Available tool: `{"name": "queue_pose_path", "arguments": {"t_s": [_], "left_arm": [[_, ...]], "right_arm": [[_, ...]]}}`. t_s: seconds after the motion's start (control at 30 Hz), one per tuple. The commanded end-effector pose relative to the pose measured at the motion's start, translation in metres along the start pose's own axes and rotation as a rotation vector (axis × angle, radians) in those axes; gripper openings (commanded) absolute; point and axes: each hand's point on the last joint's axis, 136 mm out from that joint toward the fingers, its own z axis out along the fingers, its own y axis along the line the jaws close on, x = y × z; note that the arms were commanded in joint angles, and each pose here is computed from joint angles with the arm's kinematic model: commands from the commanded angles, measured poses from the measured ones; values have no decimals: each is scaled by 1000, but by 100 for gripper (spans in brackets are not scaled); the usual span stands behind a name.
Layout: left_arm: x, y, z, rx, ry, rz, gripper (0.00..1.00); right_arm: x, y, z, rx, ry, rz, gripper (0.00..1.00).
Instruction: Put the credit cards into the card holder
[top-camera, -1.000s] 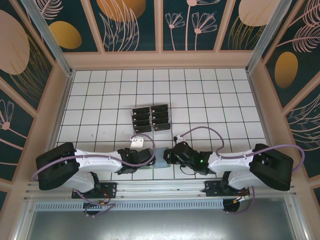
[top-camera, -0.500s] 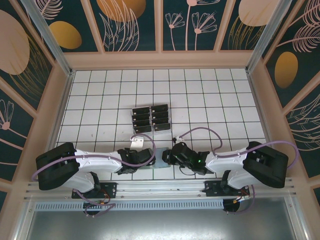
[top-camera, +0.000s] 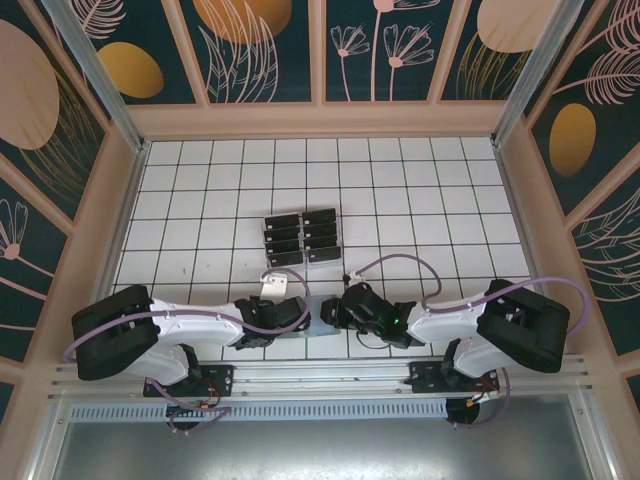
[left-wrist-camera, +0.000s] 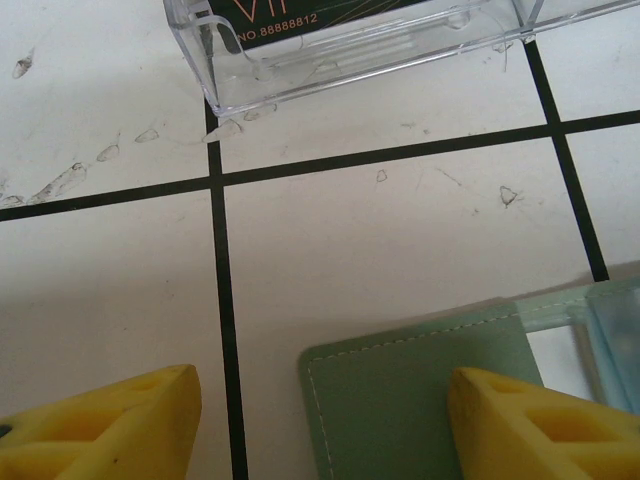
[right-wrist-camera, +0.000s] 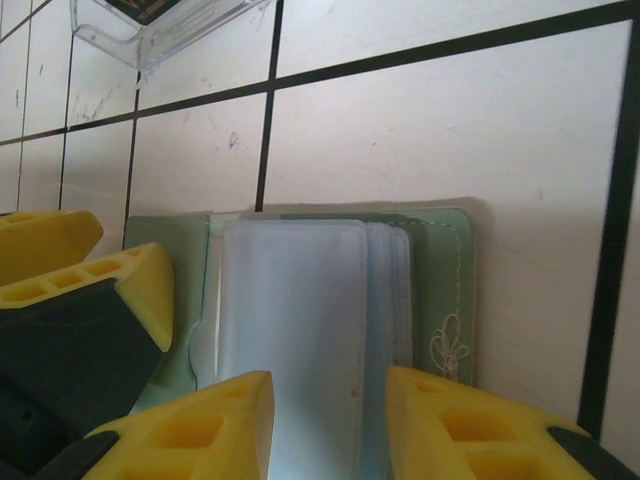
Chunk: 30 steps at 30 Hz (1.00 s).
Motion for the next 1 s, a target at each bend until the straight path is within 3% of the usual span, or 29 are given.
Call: {"name": "queue_pose_path", "arguments": {"t_s": [0.0,0.57,0.97], "left_arm": [[1,2,2,-10,-13,16,67],[-6,5,-3,-1,-44,-19,67],[-42,47,-47,37,-230,-311,71]], "right_arm": [[0,15,3,-52,22,-18,35],[-3,49,7,-144,56,-37,34],[-7,75,10,-149,74,-74,35]]}}
